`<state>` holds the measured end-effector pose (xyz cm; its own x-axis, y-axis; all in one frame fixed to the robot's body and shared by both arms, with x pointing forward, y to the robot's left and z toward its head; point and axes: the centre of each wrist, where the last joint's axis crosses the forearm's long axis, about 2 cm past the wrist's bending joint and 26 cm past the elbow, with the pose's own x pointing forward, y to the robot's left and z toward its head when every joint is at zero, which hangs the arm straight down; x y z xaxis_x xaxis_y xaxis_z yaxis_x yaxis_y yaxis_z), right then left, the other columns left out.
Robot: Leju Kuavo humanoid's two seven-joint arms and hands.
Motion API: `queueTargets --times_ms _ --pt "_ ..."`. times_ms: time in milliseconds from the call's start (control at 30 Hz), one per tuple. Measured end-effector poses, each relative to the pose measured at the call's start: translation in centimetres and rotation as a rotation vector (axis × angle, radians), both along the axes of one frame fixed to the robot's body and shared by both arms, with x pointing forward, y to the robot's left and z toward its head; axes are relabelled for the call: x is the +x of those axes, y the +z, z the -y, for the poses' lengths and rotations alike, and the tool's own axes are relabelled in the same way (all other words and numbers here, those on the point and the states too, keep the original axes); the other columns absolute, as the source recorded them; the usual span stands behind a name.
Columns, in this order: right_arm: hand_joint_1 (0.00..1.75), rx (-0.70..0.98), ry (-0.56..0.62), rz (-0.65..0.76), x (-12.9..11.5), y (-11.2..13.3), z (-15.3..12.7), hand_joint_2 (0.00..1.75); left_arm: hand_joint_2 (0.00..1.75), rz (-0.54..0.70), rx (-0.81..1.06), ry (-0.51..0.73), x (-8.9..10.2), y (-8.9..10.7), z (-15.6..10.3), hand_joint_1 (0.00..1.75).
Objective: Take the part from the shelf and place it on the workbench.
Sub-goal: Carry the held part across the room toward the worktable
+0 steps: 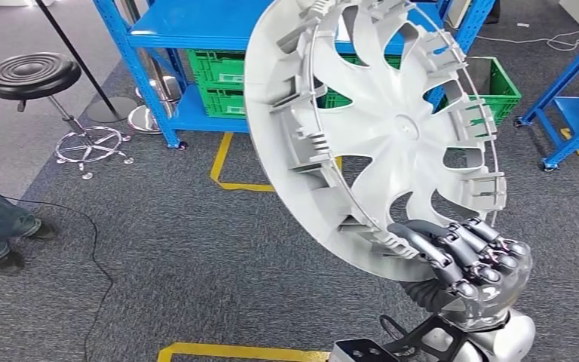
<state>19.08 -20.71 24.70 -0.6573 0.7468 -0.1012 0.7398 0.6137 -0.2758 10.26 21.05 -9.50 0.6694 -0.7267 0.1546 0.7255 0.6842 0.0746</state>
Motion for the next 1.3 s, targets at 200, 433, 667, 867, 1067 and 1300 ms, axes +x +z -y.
queueTargets --times_ms 200,433,667,867,1067,1300 --pt "1.75 0.003 0.009 0.003 0.0 0.1 -0.1 1.75 1.75 0.000 -0.002 -0.005 0.0 0.0 0.1 0.00" --pt "1.75 0.030 0.032 0.005 0.0 0.2 -0.2 1.75 1.75 0.004 0.000 -0.021 0.3 0.1 0.1 0.00" --pt "1.75 0.049 0.048 0.001 -0.1 0.2 -0.3 1.75 1.75 0.016 -0.001 -0.029 1.0 0.2 0.0 0.00" --pt "1.75 0.060 0.058 0.001 -0.1 0.2 -0.4 1.75 1.75 0.002 0.003 -0.038 0.2 0.1 0.0 0.00" --pt "1.75 0.076 0.074 -0.001 -0.1 0.2 -0.6 1.75 1.75 0.004 -0.002 -0.044 0.3 0.1 0.4 0.00" --pt "1.75 0.091 0.086 -0.004 -0.1 0.2 -0.6 1.75 1.75 0.009 0.001 -0.053 0.4 0.2 0.4 0.00"
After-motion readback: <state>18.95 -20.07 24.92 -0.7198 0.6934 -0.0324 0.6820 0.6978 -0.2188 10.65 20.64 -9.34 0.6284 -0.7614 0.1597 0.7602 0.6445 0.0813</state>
